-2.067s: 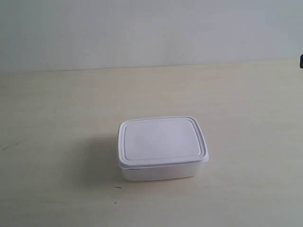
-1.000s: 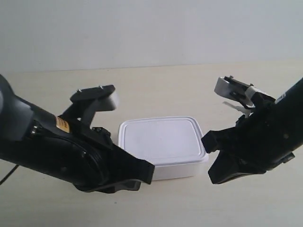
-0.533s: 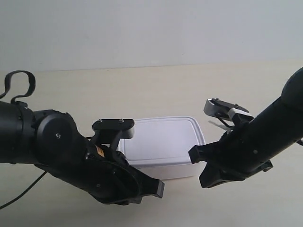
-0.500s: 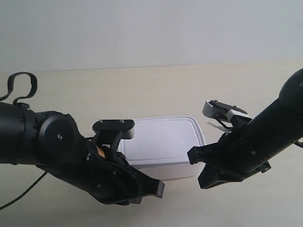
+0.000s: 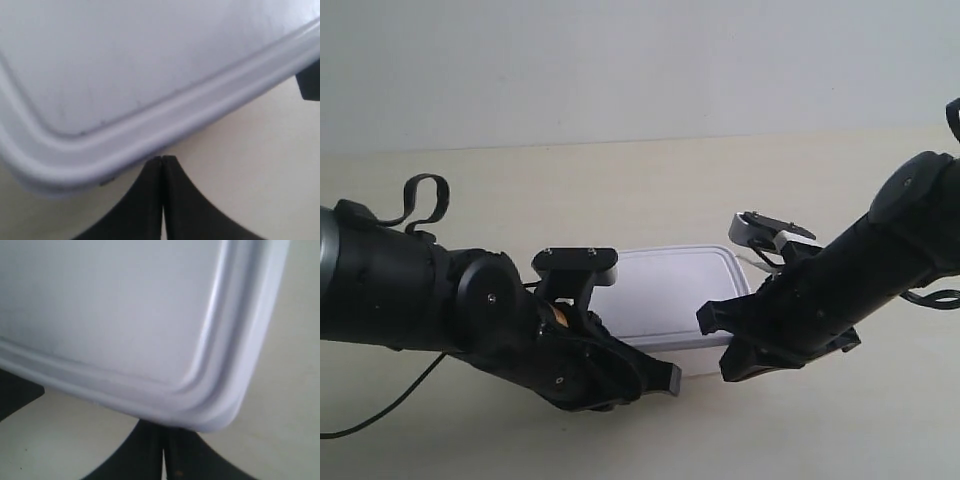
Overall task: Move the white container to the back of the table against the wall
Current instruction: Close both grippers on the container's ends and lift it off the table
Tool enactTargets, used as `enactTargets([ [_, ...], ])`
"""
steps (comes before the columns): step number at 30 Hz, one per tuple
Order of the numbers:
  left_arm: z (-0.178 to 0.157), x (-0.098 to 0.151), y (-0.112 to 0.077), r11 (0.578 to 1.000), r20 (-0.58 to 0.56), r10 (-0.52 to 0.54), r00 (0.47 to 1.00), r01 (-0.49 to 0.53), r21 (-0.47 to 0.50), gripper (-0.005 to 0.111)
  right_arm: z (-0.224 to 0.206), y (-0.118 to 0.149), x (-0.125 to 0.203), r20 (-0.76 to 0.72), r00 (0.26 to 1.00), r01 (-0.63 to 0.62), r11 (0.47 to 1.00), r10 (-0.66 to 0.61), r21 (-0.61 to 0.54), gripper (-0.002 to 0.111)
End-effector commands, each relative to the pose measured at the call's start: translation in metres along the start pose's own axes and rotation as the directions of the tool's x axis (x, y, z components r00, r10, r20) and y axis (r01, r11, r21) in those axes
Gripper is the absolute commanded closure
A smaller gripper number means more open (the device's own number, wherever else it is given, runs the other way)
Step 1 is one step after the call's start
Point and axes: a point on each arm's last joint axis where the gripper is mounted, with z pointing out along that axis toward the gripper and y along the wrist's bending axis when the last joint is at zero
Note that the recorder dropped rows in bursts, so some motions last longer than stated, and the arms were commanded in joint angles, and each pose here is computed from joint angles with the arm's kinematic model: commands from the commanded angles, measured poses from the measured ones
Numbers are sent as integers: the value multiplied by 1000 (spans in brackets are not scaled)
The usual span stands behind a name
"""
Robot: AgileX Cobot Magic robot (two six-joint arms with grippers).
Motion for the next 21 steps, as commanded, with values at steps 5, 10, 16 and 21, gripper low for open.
enactTargets([
  [5, 15, -13, -6, 999, 20, 38, 999, -38, -2, 107, 5, 4, -18, 13, 1000, 26, 1000, -26, -13, 108],
  [10, 15, -21, -4, 999, 59, 54, 997, -54, -11, 107, 2, 7, -26, 40, 998, 38, 999, -37, -14, 108],
  [16, 12, -35, 18, 999, 80, -10, 997, 13, -35, 107, 3, 5, -34, 75, 996, 44, 999, -44, 6, 108],
  [21, 6, -51, 27, 999, 121, 6, 993, 0, -48, 107, 14, 1, -39, 58, 998, 29, 1000, -29, 7, 108],
])
